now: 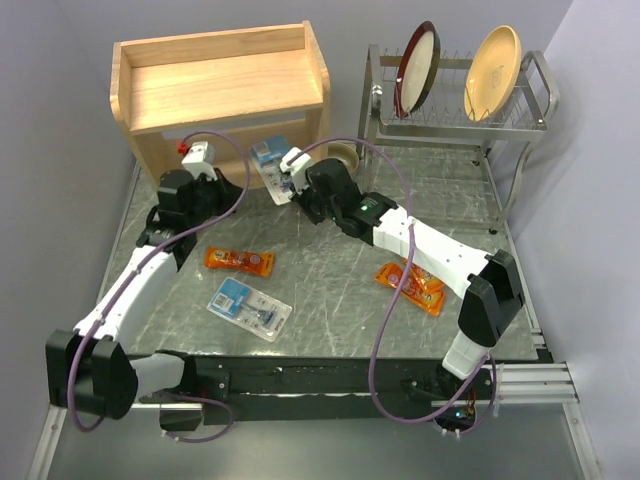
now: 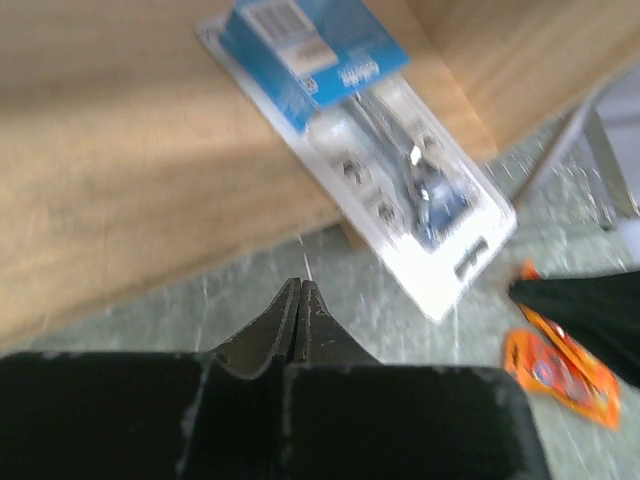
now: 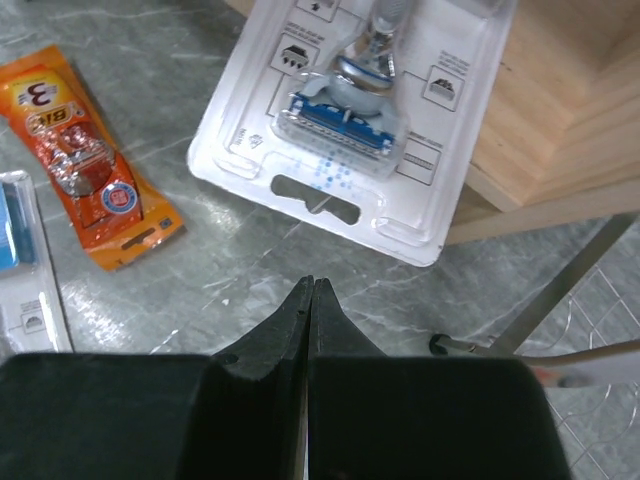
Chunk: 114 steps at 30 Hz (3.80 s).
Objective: Place and organize the shaving razors onto the shelf
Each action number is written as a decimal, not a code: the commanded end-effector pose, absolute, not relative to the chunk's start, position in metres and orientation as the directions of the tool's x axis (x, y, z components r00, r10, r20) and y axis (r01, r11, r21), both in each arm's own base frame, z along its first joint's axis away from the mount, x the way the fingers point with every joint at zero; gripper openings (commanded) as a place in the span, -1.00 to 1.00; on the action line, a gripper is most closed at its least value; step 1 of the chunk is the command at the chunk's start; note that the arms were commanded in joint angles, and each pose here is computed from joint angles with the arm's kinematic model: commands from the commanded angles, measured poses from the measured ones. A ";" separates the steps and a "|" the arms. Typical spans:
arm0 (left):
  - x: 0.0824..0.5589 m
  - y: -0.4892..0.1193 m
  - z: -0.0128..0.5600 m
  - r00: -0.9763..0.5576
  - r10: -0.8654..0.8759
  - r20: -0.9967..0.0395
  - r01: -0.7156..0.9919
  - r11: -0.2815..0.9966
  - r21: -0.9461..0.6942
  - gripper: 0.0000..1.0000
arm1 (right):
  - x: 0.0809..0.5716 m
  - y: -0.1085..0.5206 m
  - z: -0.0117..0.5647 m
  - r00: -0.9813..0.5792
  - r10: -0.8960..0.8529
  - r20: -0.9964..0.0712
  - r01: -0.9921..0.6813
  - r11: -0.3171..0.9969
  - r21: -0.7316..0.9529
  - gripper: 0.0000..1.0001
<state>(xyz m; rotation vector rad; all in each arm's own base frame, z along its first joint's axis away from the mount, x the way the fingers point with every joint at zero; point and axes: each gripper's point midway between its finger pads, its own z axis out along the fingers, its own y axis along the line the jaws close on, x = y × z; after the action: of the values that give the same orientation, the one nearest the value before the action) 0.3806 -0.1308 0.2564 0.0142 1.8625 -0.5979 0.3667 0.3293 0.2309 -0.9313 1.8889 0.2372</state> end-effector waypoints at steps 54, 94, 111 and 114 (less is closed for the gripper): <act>0.422 -0.163 0.294 -0.221 -0.228 -0.948 0.197 0.942 -0.272 -0.09 | 0.413 0.345 0.270 -0.169 -0.363 -0.916 -0.577 0.790 -0.206 -1.00; 0.294 -0.083 0.193 -0.569 -0.100 -0.816 0.112 0.974 -0.197 0.98 | 0.373 0.351 0.320 -0.062 -0.333 -0.941 -0.701 0.686 -0.197 0.14; 0.249 0.016 0.276 -0.210 -0.466 -0.860 -0.241 0.877 -0.416 0.96 | 0.195 0.437 0.154 -0.135 -0.612 -0.779 -0.991 0.078 0.111 0.22; 0.243 0.025 0.287 -0.145 -0.504 -0.851 -0.274 0.847 -0.455 0.97 | 0.179 0.441 0.136 -0.176 -0.638 -0.750 -0.984 0.082 0.161 0.21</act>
<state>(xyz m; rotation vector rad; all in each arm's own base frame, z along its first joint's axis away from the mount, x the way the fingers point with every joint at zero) 0.2502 0.0211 0.2587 -0.5271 1.8361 -0.1779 0.2018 0.4238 0.1237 -1.5874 1.8910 0.8115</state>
